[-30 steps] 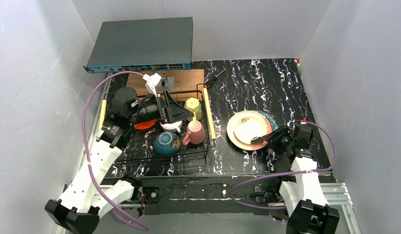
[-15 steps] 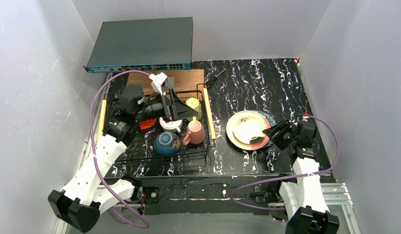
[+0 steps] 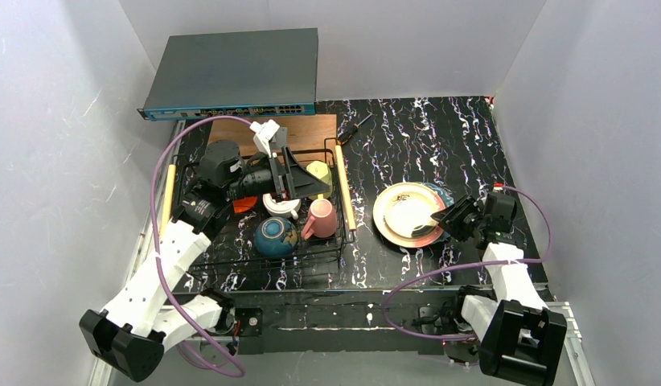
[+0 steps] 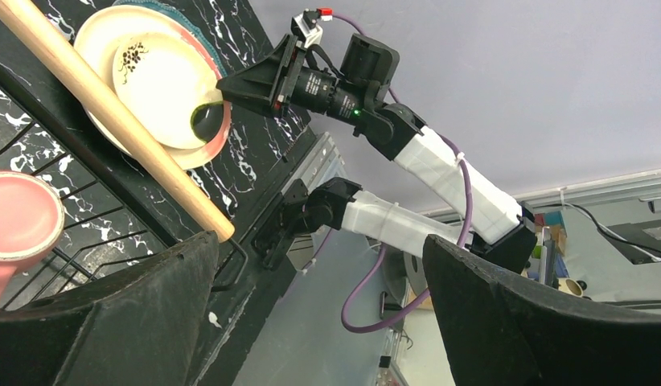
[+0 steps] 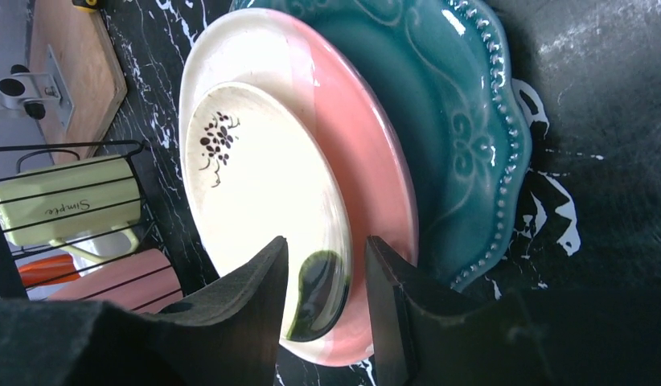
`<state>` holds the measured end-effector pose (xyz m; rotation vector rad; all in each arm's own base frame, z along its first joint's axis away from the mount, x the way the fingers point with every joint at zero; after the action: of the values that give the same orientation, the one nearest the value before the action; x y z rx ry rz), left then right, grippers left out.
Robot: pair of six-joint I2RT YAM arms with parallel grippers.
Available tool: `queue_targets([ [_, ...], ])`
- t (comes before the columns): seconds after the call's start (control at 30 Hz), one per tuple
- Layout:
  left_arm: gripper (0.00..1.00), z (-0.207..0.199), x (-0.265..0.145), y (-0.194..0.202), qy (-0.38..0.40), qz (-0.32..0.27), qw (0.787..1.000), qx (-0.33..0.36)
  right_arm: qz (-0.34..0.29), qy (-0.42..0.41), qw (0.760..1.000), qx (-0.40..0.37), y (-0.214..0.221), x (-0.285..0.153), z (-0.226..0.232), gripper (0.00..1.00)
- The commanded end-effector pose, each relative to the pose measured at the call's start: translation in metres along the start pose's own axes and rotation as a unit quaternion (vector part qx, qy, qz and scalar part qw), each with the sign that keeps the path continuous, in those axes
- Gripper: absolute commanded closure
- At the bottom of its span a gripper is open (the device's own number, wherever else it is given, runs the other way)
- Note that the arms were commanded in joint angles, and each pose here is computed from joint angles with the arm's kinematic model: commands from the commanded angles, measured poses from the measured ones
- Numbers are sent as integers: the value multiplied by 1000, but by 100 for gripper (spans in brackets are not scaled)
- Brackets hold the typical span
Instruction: Load the mixed dishes into the dish rack
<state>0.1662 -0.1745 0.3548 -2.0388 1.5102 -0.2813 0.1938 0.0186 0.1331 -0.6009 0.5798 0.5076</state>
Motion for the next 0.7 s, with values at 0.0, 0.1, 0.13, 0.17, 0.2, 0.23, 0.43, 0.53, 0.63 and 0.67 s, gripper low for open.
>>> queue_targets([
  [0.0, 2, -3, 3, -1, 12, 5, 1000, 9, -21, -22, 999, -10, -9, 6, 4, 53],
  [0.1, 2, -4, 5, -1, 14, 7, 1000, 10, -15, -24, 1000, -7, -10, 11, 3, 56],
  [0.13, 2, -4, 5, -2, 14, 8, 1000, 10, -13, -25, 1000, -6, -10, 12, 3, 57],
  [0.17, 2, -4, 6, -2, 13, 9, 1000, 9, -11, -25, 1000, -5, -11, 14, 3, 58],
  [0.2, 2, -4, 7, -2, 13, 9, 1000, 9, -9, -25, 1000, -4, -11, 15, 2, 59],
  [0.23, 2, -4, 7, -2, 14, 11, 1000, 9, -6, -24, 1000, -4, -12, 17, 2, 60],
  [0.43, 2, -4, 11, -2, 15, 16, 1000, 10, 10, -31, 999, 0, -13, 25, 1, 63],
  [0.53, 2, -2, 14, -2, 13, 19, 1000, 7, 19, -34, 999, 3, -13, 27, 2, 68],
  [0.63, 2, -2, 16, -2, 13, 21, 1000, 6, 26, -40, 999, 3, -13, 28, 3, 77],
  [0.67, 2, -2, 16, -3, 13, 21, 1000, 6, 26, -42, 999, 2, -14, 27, 4, 80],
])
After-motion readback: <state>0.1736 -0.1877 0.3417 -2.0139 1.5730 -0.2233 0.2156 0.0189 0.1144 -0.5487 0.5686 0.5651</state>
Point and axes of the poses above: each gripper's point midway between its finger pads, its own x axis out along the fingers, its own z axis along the line the jaws close on, y = z × x, the point moved 9 cm from there along -x, back along the fingers, and after that the axes turned 2 degrees about x, right-handed, at the moved point
